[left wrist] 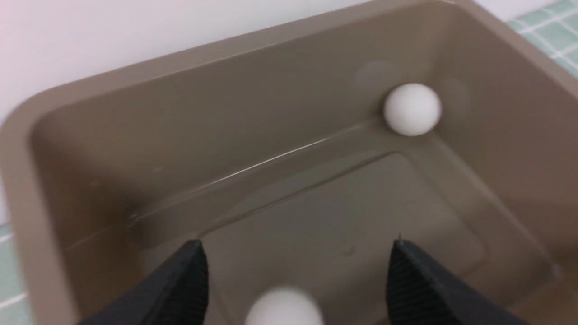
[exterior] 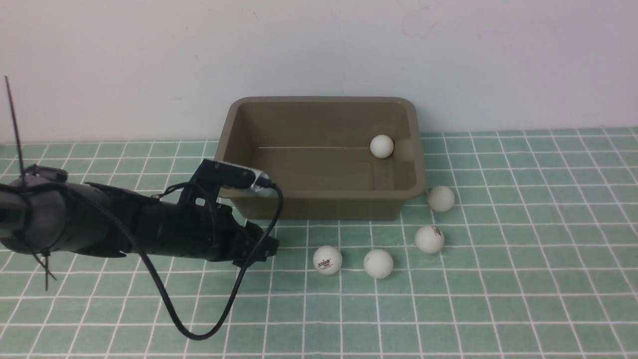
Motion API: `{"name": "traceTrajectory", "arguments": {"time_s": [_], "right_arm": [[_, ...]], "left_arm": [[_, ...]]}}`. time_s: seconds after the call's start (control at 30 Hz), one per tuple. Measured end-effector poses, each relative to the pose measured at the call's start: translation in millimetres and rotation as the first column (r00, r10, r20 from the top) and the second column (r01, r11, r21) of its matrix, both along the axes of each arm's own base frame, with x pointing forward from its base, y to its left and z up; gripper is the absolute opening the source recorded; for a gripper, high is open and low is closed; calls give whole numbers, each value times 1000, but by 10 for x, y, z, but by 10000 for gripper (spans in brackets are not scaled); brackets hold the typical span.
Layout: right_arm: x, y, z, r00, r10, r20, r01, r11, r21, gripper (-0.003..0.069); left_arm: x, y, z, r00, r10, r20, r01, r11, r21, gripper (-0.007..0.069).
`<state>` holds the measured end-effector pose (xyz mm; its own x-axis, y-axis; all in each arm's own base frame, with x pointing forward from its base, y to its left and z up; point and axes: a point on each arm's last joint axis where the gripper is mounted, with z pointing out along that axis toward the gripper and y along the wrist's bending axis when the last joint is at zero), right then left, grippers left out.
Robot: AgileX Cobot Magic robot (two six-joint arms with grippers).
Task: Put the table tennis balls in the box on the green coffee tablecloth.
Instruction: 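Reach for and grasp a ping pong ball on the table beside the basket, then drop the ball into the bin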
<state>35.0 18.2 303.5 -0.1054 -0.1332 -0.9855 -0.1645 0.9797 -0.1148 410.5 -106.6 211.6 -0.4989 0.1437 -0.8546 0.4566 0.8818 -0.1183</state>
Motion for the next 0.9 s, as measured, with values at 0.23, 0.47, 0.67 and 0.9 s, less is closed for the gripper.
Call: {"name": "traceTrajectory", "arguments": {"time_s": [0.23, 0.47, 0.67, 0.9], "right_arm": [[0, 2, 1, 1000, 8, 7, -7, 999, -40, 192], [-5, 42, 20, 998, 54, 30, -53, 997, -54, 192], [92, 97, 38, 992, 125, 16, -124, 992, -33, 195], [445, 146, 4, 970, 228, -82, -234, 969, -73, 197]], "left_arm": [[-257, 27, 493, 998, -54, 35, 53, 998, 44, 470], [-751, -37, 895, 957, -274, -95, 278, 960, 32, 425], [-1043, 147, 973, 934, -137, -330, 189, 973, 132, 372], [-1372, 357, 1344, 958, 24, -284, 43, 972, 229, 278]]}}
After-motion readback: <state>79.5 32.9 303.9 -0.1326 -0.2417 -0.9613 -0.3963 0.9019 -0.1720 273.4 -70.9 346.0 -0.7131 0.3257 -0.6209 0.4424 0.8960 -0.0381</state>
